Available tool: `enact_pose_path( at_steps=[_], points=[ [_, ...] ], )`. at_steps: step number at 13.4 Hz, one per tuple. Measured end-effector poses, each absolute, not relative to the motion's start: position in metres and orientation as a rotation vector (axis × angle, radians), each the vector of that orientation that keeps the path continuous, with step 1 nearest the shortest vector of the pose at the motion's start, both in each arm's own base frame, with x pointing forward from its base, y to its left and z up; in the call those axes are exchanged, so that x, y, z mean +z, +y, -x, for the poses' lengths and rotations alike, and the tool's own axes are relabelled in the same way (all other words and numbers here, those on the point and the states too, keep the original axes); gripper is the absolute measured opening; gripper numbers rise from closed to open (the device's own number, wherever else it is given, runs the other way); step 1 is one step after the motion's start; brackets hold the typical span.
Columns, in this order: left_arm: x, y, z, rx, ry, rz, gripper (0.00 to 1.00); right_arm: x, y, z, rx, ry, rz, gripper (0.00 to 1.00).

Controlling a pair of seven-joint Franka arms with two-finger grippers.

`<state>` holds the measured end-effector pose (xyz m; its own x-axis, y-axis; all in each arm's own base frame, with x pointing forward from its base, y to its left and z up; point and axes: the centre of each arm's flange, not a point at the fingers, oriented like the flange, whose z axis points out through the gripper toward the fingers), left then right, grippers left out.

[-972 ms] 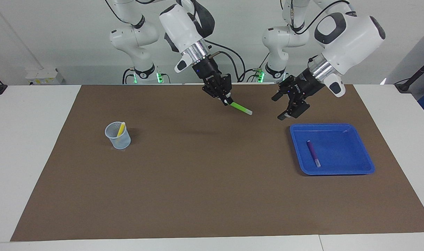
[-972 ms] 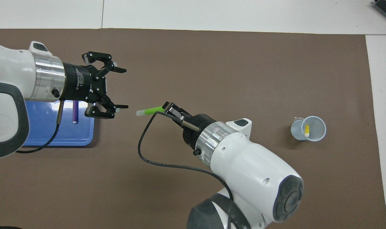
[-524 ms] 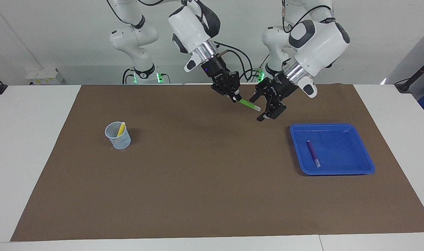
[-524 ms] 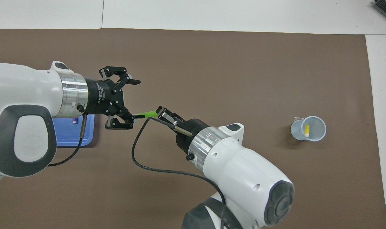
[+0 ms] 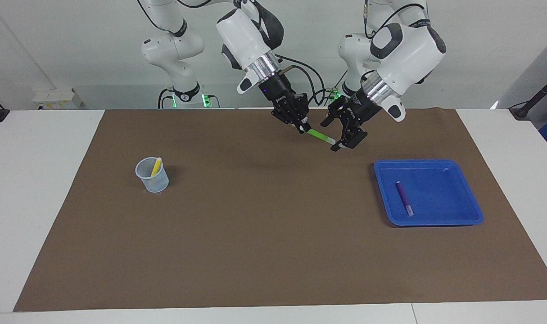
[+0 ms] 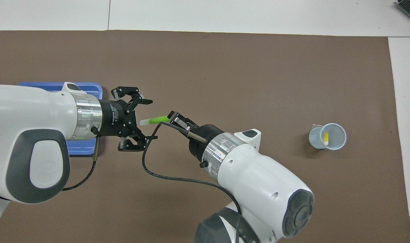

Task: Right arm passes pens to left for tray arrangement
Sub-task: 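Carry the green pen toward the left gripper while the left gripper approaches, then close the left gripper on the green pen held by the right gripper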

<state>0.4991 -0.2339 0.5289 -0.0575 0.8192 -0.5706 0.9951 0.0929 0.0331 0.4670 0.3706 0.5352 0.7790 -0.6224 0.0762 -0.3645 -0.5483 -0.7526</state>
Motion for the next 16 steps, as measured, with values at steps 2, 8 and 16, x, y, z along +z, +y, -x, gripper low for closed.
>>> enact_pose_path(
  at_steps=[2, 8, 16],
  points=[
    [0.526, -0.242, -0.492, -0.514, 1.933, -1.769, 1.00, 0.535, 0.365, -0.471, -0.439, 0.743, 2.202, 0.17],
    [0.529, -0.243, -0.492, -0.499, 1.934, -1.750, 0.90, 0.534, 0.356, -0.479, -0.451, 0.759, 2.201, 0.17],
    [0.536, -0.262, -0.490, -0.422, 1.923, -1.651, 0.90, 0.534, 0.357, -0.478, -0.450, 0.756, 2.202, 0.17]
  ],
)
